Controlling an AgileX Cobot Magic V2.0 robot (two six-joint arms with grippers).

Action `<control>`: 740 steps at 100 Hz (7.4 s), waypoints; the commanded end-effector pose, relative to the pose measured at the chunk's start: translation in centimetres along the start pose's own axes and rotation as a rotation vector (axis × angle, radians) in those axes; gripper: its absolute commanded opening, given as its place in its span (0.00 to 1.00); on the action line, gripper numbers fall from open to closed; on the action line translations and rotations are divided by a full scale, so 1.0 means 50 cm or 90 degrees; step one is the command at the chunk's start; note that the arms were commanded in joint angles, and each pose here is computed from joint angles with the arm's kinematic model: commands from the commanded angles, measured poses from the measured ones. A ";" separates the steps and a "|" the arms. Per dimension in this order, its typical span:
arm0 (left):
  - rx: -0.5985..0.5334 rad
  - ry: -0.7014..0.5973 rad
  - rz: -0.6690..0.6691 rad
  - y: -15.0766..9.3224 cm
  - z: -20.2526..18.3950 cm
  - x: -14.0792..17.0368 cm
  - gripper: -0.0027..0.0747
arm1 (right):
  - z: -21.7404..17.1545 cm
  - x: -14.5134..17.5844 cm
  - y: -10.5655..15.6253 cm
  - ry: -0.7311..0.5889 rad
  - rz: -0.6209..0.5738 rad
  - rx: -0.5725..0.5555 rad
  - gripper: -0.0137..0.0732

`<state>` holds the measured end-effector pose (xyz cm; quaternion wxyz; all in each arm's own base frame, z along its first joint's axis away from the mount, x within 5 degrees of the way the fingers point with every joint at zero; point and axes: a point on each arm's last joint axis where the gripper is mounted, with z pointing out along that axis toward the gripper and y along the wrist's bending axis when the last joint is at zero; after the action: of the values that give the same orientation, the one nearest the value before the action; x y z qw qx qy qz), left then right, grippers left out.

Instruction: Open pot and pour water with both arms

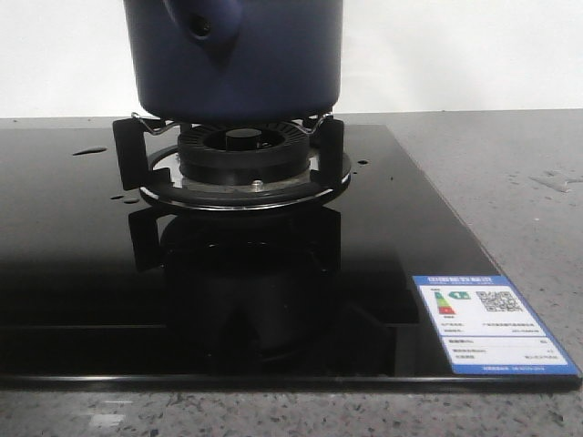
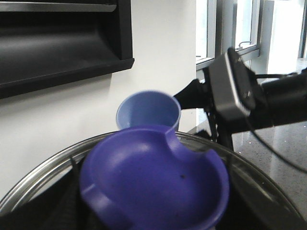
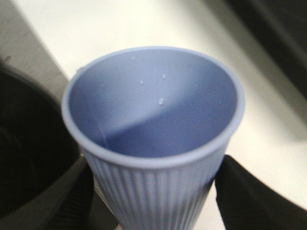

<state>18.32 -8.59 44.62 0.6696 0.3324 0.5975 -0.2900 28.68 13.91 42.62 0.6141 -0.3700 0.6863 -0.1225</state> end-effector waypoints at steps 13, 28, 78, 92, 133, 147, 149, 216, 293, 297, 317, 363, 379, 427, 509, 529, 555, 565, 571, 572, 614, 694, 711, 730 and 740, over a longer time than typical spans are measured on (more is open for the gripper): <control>0.019 -0.048 -0.032 -0.007 0.012 -0.025 0.42 | -0.128 0.018 -0.103 -0.059 0.150 0.103 0.39; 0.020 -0.035 -0.045 0.002 0.030 -0.011 0.42 | -0.173 0.113 -0.090 -0.053 0.193 0.137 0.39; 0.042 -0.014 -0.067 0.007 0.058 0.012 0.42 | -0.184 0.388 0.093 -0.053 0.366 0.110 0.39; 0.044 -0.014 -0.067 0.007 0.058 0.012 0.42 | -0.171 0.414 0.115 -0.027 0.382 0.091 0.39; 0.044 -0.014 -0.064 0.007 0.058 0.012 0.42 | -0.150 0.434 0.119 -0.001 0.429 0.096 0.75; 0.044 -0.015 -0.054 0.007 0.058 0.012 0.42 | -0.159 0.421 0.110 -0.020 0.424 0.106 0.88; 0.044 -0.015 -0.054 0.007 0.058 0.012 0.42 | -0.162 0.419 0.109 -0.022 0.423 0.107 0.88; 0.075 0.002 -0.104 0.036 0.157 0.090 0.42 | -0.398 0.307 0.074 -0.224 0.360 0.250 0.69; 0.090 0.028 -0.097 0.073 0.228 0.161 0.42 | -0.436 0.310 0.083 -0.215 0.362 0.270 0.07; 0.086 0.026 -0.074 0.071 0.232 0.156 0.42 | -0.436 0.310 0.084 -0.214 0.362 0.270 0.07; 0.051 0.033 -0.047 0.071 0.243 0.146 0.42 | -0.436 0.310 0.084 -0.214 0.362 0.270 0.07; 0.083 0.114 -0.071 0.060 0.240 0.168 0.42 | -0.436 0.312 0.084 -0.210 0.363 0.269 0.07; 0.060 0.083 -0.090 0.067 0.242 0.159 0.42 | -0.436 0.312 0.084 -0.212 0.373 0.268 0.07; 0.056 0.093 -0.118 0.082 0.268 0.200 0.42 | -0.436 0.312 0.084 -0.210 0.375 0.268 0.07; 0.003 -0.040 -0.099 0.051 0.151 0.043 0.69 | -0.433 0.321 0.087 -0.176 0.385 0.264 0.07; -0.054 -0.021 -0.081 -0.001 0.026 0.035 0.29 | -0.438 0.324 0.090 -0.169 0.400 0.264 0.07; -0.159 -0.036 -0.023 -0.107 -0.142 0.106 0.01 | -0.471 0.337 0.111 -0.146 0.449 0.251 0.07; -0.206 -0.050 -0.028 -0.137 -0.190 0.151 0.01 | -0.482 0.336 0.122 -0.165 0.502 0.209 0.07; -0.235 -0.068 -0.036 -0.151 -0.217 0.172 0.01 | -0.486 0.336 0.130 -0.172 0.516 0.174 0.07; -0.237 -0.067 -0.041 -0.152 -0.219 0.179 0.01 | -0.487 0.337 0.131 -0.169 0.516 0.170 0.07; -0.260 -0.129 -0.020 -0.201 -0.280 0.236 0.01 | -0.492 0.336 0.144 -0.181 0.514 0.089 0.07; -0.279 -0.129 -0.017 -0.196 -0.282 0.236 0.01 | -0.492 0.336 0.144 -0.181 0.514 0.089 0.07; -0.316 -0.066 0.009 -0.187 -0.284 0.252 0.01 | -0.492 0.336 0.144 -0.181 0.514 0.089 0.07; -0.402 0.054 -0.056 -0.165 -0.294 0.308 0.01 | -0.492 0.336 0.144 -0.181 0.514 0.089 0.07; -0.424 0.083 -0.048 -0.161 -0.298 0.341 0.01 | -0.492 0.336 0.144 -0.181 0.514 0.089 0.07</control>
<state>4.75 -2.09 25.97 0.6793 0.1187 0.7175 -0.0986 3.82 0.82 29.10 0.6914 -0.0372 0.7094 0.1316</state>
